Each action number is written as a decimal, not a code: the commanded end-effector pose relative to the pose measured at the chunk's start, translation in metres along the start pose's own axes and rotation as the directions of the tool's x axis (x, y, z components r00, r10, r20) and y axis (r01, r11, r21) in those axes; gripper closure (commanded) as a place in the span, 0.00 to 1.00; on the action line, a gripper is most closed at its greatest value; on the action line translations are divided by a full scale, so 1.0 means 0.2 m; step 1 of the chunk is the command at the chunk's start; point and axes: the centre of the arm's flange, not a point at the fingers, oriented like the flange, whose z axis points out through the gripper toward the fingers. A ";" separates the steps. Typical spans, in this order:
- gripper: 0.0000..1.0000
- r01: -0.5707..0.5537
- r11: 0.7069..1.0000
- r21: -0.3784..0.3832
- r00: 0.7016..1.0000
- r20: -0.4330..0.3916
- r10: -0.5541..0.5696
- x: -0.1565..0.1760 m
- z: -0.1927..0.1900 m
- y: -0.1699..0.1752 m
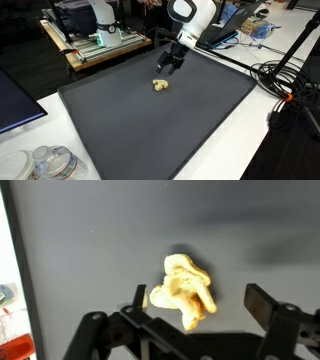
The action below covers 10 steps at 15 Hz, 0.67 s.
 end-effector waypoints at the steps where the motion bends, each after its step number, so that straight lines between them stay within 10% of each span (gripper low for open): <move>1: 0.00 -0.006 0.998 -0.069 1.000 -0.019 0.005 0.08 0.05 -0.07; 10: 0.00 0.066 0.996 -0.054 0.997 0.046 -0.063 0.22 -0.05 -0.04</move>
